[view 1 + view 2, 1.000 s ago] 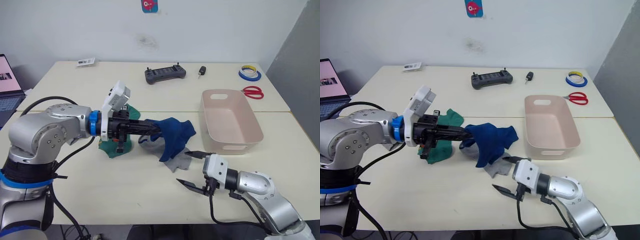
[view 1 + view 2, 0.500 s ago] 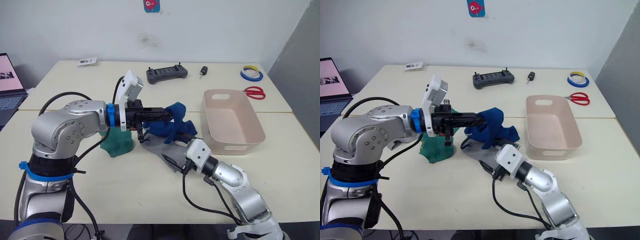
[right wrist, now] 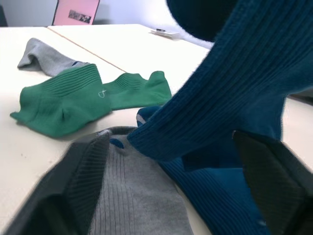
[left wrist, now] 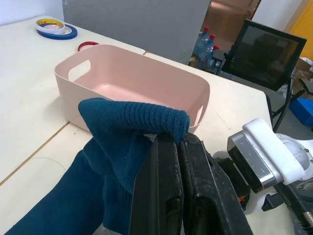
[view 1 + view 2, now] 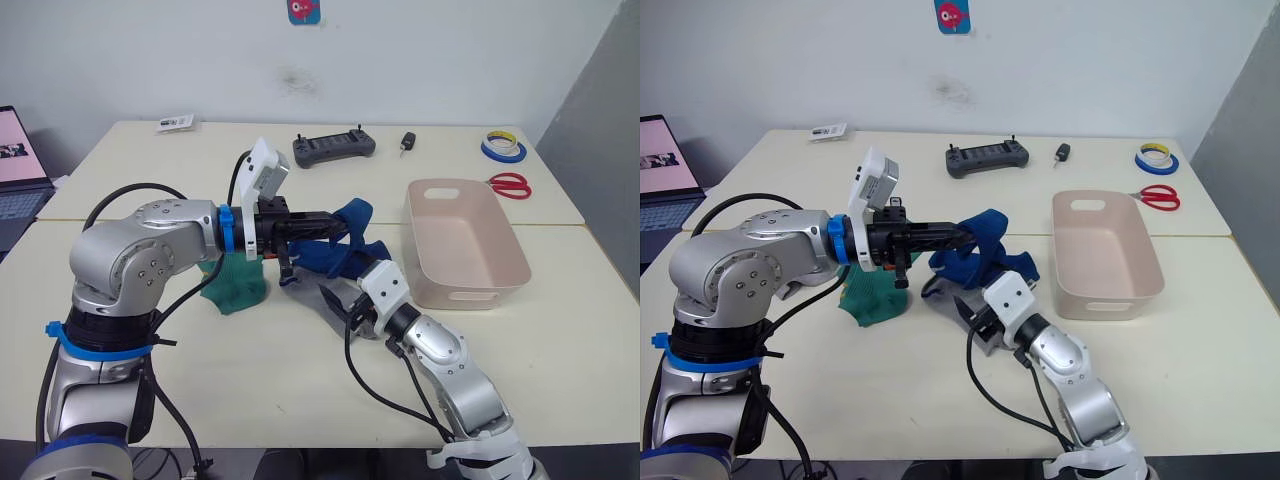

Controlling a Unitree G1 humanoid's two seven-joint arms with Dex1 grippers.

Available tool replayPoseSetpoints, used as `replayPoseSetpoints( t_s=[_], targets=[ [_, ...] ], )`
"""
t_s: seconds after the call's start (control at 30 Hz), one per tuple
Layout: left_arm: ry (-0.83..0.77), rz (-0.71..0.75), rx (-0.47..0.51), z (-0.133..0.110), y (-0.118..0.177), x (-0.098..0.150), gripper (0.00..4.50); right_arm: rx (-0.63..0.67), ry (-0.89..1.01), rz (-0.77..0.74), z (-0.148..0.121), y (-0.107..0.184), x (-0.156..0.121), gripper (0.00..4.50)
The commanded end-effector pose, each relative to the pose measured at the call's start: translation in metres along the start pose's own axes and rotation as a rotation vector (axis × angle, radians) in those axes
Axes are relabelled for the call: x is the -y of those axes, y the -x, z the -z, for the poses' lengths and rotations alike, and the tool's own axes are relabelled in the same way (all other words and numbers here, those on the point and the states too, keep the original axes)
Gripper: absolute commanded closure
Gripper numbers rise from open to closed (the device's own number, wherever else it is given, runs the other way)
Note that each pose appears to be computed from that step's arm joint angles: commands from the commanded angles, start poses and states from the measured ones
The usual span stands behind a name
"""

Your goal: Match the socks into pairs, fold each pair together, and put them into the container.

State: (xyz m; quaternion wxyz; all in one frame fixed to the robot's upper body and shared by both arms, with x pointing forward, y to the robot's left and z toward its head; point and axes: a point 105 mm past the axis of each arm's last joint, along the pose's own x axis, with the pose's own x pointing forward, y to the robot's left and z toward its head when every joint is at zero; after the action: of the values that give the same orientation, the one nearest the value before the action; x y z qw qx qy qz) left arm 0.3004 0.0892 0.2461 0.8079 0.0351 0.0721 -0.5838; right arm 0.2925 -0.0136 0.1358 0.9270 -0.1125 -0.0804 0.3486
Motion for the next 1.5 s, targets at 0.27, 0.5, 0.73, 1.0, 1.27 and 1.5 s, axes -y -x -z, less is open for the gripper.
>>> replayPoseSetpoints(
  t_s=[0.27, 0.5, 0.73, 1.0, 1.27, 1.5],
  targets=[
    [-0.031, -0.059, -0.007, -0.002, 0.019, -0.008, 4.5, 0.025, -0.008, 0.052, -0.007, 0.005, 0.014, 4.17],
    [-0.031, -0.065, -0.139, 0.021, 0.053, -0.009, 4.5, -0.028, 0.046, -0.015, 0.001, 0.033, 0.031, 4.47],
    [-0.052, 0.134, -0.47, 0.072, 0.098, 0.022, 4.5, -0.133, 0.108, -0.448, -0.006, 0.078, 0.018, 4.47],
    [0.046, 0.398, -0.674, 0.096, 0.131, 0.064, 4.5, -0.387, -0.045, -0.926, -0.014, 0.138, -0.016, 4.47],
    [0.134, 0.424, -0.682, 0.128, 0.124, 0.053, 4.5, -0.556, -0.237, -0.88, -0.002, 0.12, -0.005, 4.47],
    [0.149, 0.369, -0.689, 0.159, 0.105, 0.024, 4.5, -0.635, -0.288, -0.802, 0.024, 0.103, 0.001, 4.47]
  ],
)
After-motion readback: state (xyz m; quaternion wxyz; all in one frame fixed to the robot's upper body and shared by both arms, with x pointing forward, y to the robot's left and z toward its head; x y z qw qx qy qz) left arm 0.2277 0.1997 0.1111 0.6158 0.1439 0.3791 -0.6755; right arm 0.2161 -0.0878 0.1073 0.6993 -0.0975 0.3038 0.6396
